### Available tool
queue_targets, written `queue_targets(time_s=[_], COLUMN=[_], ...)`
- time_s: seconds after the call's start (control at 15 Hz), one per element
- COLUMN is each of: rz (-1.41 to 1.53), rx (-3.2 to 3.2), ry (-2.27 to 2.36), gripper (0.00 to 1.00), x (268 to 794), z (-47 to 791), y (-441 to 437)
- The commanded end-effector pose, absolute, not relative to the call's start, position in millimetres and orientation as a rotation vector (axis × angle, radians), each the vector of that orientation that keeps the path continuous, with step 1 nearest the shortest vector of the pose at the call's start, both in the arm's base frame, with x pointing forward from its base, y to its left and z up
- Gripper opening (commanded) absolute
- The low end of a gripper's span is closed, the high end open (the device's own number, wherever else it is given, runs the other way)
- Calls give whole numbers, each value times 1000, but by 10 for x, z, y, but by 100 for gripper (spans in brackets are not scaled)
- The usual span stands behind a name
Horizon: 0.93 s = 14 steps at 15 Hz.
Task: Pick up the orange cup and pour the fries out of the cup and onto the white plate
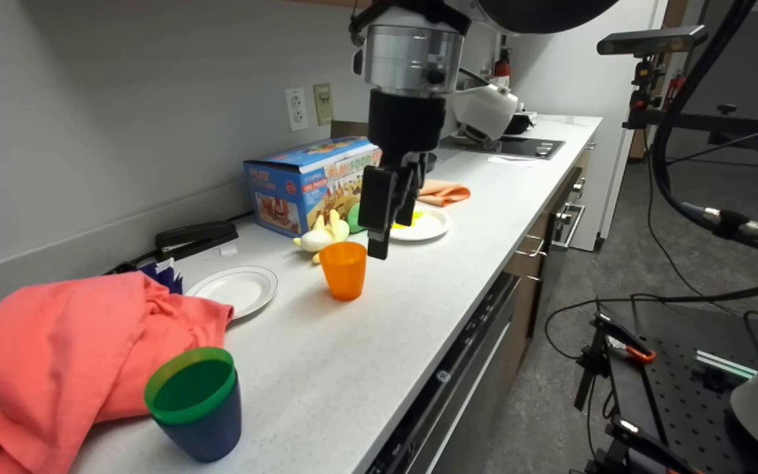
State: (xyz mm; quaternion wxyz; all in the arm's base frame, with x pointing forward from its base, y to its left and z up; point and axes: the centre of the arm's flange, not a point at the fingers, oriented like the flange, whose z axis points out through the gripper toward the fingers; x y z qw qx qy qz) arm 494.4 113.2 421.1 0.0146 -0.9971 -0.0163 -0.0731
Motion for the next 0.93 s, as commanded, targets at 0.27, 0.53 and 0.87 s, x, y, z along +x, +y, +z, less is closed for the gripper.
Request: queue_targets(time_s=[0.27,0.53,0.87], rz=[-247,-306,-358], rx=[-3094,-3083,-3076], ry=[-12,70,172], gripper=[100,100,100], x=[4989,5123,5437], z=[4182,4148,4064], y=[1116,960,736])
